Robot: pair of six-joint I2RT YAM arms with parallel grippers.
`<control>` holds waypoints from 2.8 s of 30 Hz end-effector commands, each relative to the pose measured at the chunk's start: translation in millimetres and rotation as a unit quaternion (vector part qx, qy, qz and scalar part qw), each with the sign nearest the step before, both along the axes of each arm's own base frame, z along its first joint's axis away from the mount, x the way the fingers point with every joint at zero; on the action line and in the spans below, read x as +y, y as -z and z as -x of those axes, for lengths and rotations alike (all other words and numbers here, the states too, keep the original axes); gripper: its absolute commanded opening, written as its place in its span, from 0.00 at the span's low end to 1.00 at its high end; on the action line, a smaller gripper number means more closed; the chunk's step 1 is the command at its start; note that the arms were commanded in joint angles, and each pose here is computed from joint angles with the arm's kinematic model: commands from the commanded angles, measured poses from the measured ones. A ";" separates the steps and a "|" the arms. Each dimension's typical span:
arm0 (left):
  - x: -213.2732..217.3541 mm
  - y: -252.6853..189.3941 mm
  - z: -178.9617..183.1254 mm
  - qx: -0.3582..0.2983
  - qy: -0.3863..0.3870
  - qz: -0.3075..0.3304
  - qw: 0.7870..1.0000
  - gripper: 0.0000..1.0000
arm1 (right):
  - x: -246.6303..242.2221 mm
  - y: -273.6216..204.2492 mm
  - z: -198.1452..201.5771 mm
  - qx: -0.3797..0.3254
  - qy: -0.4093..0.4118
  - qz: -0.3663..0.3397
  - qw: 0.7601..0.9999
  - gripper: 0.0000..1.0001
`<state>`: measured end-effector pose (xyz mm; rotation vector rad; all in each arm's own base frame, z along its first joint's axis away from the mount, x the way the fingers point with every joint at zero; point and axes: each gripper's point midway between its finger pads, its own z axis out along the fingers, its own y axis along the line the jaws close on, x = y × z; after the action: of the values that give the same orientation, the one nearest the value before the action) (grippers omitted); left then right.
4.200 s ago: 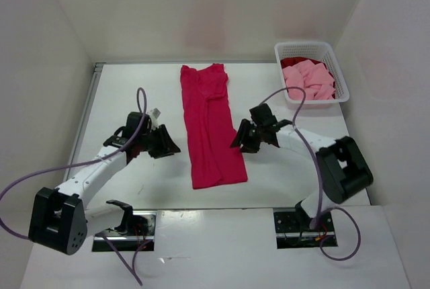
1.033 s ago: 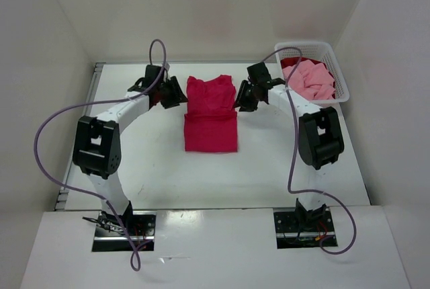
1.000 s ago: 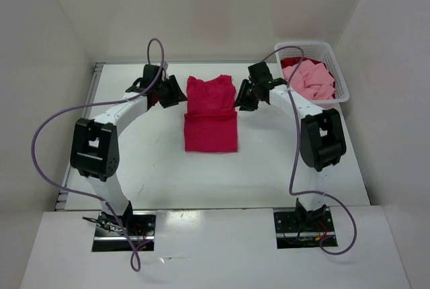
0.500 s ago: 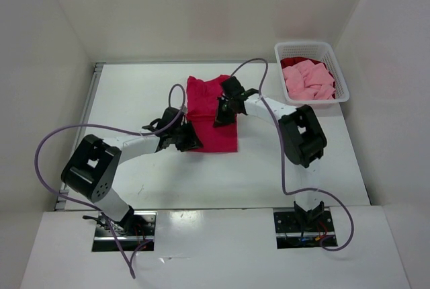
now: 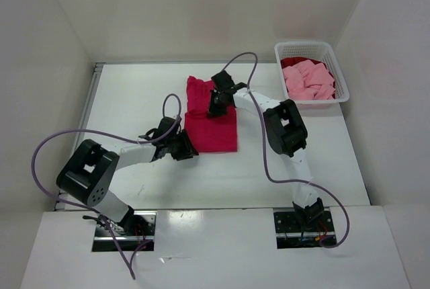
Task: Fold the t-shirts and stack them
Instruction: Fold the folded rectangular tshirt in 1/3 of the way, then grab one side of the 2/3 rectangular tshirt with both arms, then fold the long partially folded tshirt into a neat square
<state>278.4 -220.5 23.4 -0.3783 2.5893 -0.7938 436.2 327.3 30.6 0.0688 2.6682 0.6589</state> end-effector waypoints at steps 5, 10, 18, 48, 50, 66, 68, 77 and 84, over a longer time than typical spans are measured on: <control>7.8 -33.4 4.9 -0.036 -0.013 0.006 0.999 0.45 | 6.8 -60.1 -74.4 -0.133 0.036 0.016 0.990 0.00; 21.5 -61.0 2.1 -0.073 -0.033 0.000 0.997 0.47 | 0.9 -97.8 -58.1 -0.151 0.027 -0.001 0.988 0.01; 23.0 -36.0 -12.1 -0.036 -0.028 0.005 0.999 1.00 | -40.9 -90.6 51.3 -0.083 0.007 -0.037 0.996 0.00; 32.0 -7.8 -34.1 -0.030 -0.051 -0.028 0.998 0.30 | -102.0 18.6 134.1 0.070 0.097 -0.029 0.992 0.17; 32.0 -7.8 -34.1 -0.030 -0.051 -0.028 0.998 0.26 | -102.0 18.6 134.1 0.071 0.097 -0.029 0.992 0.11; 47.1 -75.9 84.0 0.017 -0.011 0.044 0.999 0.00 | -80.0 -24.3 293.2 0.158 0.021 -0.067 0.985 0.00; 48.5 -88.0 97.7 0.021 -0.008 0.047 0.999 0.00 | -83.0 -52.7 299.7 0.143 0.017 -0.091 0.985 0.00; 30.5 -149.7 -26.0 -0.091 -0.008 -0.011 0.996 0.00 | -132.1 -115.2 148.3 0.006 0.095 -0.094 0.991 0.00; -3.4 -140.3 -146.8 -0.130 0.001 -0.042 0.991 0.00 | -163.9 -100.7 45.0 -0.026 0.132 -0.055 0.989 0.00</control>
<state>383.8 -219.8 154.3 -0.2953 2.4523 -0.7220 357.6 181.9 130.1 0.4640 2.5578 0.7913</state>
